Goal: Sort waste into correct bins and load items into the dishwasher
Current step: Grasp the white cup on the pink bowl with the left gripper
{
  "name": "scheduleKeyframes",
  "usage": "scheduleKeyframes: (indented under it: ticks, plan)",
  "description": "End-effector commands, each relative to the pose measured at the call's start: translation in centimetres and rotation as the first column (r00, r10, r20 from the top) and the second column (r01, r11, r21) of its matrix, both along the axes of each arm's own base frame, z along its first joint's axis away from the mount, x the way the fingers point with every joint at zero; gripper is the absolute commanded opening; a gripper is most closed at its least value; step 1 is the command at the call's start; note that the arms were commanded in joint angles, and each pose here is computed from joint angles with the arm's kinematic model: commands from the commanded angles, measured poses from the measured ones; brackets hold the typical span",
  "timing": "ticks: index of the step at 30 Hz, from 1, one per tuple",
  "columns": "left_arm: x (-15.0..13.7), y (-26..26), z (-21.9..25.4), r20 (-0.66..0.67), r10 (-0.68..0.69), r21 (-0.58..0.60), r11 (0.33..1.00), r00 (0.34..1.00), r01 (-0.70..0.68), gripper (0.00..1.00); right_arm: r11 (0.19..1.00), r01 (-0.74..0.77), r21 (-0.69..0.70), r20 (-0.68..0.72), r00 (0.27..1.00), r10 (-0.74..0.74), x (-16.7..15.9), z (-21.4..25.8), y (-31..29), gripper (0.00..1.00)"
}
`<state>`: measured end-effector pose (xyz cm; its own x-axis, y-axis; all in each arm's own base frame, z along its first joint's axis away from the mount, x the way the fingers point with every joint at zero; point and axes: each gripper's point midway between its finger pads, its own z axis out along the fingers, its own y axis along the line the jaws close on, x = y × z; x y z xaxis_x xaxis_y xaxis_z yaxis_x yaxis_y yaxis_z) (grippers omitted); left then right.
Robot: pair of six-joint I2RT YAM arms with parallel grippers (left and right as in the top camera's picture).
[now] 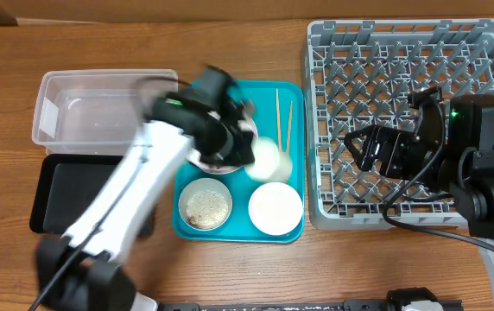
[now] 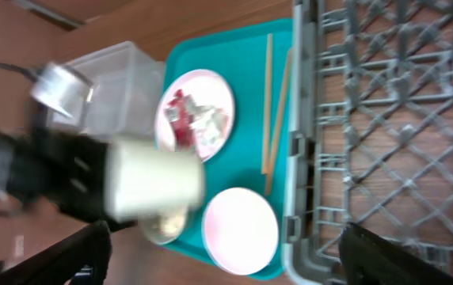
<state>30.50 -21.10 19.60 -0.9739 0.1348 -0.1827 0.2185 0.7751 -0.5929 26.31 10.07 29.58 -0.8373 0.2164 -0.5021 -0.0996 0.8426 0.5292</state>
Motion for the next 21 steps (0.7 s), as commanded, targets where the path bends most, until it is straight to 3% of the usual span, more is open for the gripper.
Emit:
scheduleKeyframes:
  ticks: [1,4,8,11,17,21]
  plan:
    - [-0.8,-1.1,8.9,0.082,-0.122,-0.480,0.865,0.989,0.146,0.04,0.978,-0.185,0.092,0.058,0.982,0.181,-0.9,1.7,3.2,0.90]
    - [-1.0,-0.2,11.8,0.099,-0.142,-0.643,0.746,0.985,0.172,0.04,0.919,-0.371,0.132,0.130,0.926,0.355,-1.8,2.4,6.3,0.91]
    - [-1.8,-0.1,13.3,0.097,-0.169,-0.712,0.677,0.981,0.187,0.04,0.827,-0.533,0.180,0.279,0.834,0.476,-2.1,5.1,9.5,0.96]
    - [-2.6,-0.6,14.3,0.103,-0.203,-0.749,0.628,0.974,0.210,0.04,0.805,-0.572,0.159,0.352,0.795,0.495,-1.4,6.1,10.7,0.97]
    - [-3.5,-1.4,14.7,0.102,-0.238,-0.766,0.601,0.966,0.229,0.04,0.730,-0.665,0.156,0.424,0.713,0.559,-1.5,7.0,13.3,0.95]
    - [-4.0,-2.1,14.5,0.106,-0.261,-0.759,0.602,0.960,0.248,0.04,0.711,-0.685,0.157,0.442,0.693,0.570,-1.4,7.3,14.4,0.82]
